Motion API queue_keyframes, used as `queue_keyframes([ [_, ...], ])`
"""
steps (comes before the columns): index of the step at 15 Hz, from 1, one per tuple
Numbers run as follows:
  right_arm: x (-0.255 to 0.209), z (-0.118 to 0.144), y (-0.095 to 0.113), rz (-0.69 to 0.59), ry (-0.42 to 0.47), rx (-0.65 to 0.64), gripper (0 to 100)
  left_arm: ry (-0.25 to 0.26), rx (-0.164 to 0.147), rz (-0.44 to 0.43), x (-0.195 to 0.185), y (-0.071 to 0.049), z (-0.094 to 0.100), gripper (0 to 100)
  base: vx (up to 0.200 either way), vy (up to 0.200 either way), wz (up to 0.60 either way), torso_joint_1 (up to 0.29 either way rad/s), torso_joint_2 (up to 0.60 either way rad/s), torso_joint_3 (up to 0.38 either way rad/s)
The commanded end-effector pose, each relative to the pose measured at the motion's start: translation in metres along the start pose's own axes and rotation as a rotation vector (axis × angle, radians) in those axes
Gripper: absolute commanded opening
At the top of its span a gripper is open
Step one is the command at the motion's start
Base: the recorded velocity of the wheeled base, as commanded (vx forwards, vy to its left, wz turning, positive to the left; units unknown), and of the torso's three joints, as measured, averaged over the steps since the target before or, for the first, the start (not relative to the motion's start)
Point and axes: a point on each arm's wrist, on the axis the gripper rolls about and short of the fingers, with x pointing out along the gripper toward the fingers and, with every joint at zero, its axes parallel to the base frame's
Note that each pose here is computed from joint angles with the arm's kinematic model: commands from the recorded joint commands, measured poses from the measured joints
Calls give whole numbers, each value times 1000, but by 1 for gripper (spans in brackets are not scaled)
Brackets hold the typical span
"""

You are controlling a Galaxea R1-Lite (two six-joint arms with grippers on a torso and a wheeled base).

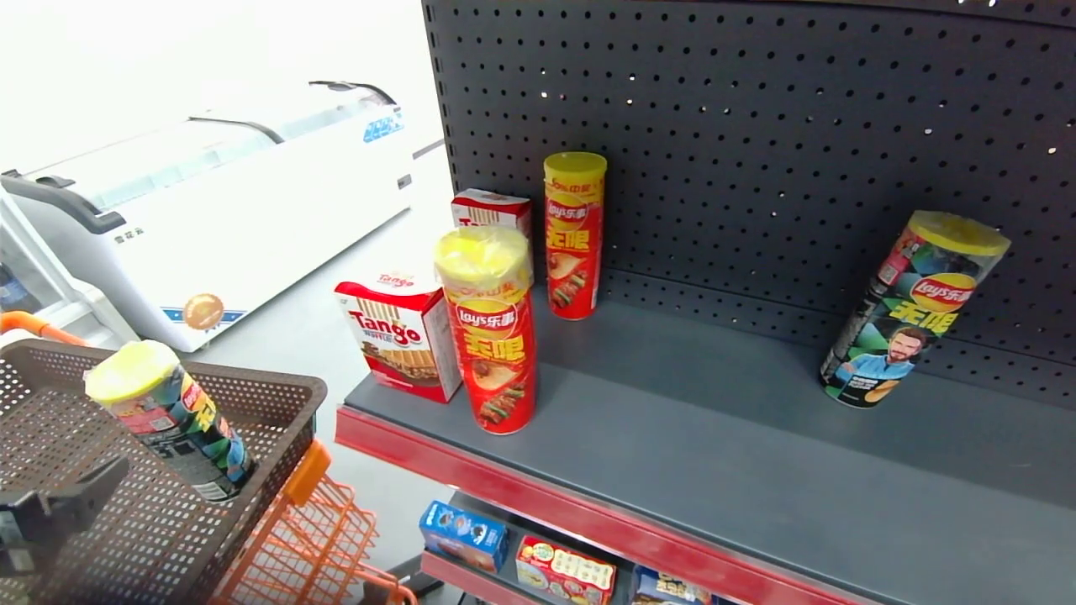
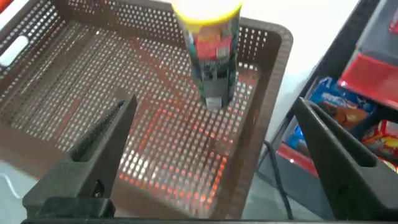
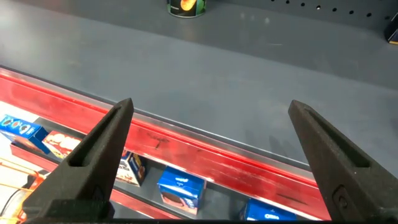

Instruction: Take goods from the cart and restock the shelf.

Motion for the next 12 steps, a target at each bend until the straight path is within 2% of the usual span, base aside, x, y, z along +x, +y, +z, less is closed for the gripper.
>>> queue_keyframes([
  [1, 0, 0, 0, 0, 0, -1, 100, 80, -11, -25, 47, 0, -9, 100, 0, 0, 0, 0, 0, 0],
  [6, 0, 0, 0, 0, 0, -1, 100, 68, -20, -40, 98, 1, -20, 100, 0, 0, 0, 0, 0, 0],
  [10, 0, 0, 0, 0, 0, -1, 100, 61, -22, -34, 126, 3, -36, 100, 0, 0, 0, 0, 0, 0],
  [11, 0, 0, 0, 0, 0, -1, 100, 45, -25, -57, 134, 2, -39, 100, 0, 0, 0, 0, 0, 0],
  [12, 0, 0, 0, 0, 0, -1, 100, 63, -23, -66, 137, 1, -45, 100, 0, 0, 0, 0, 0, 0],
])
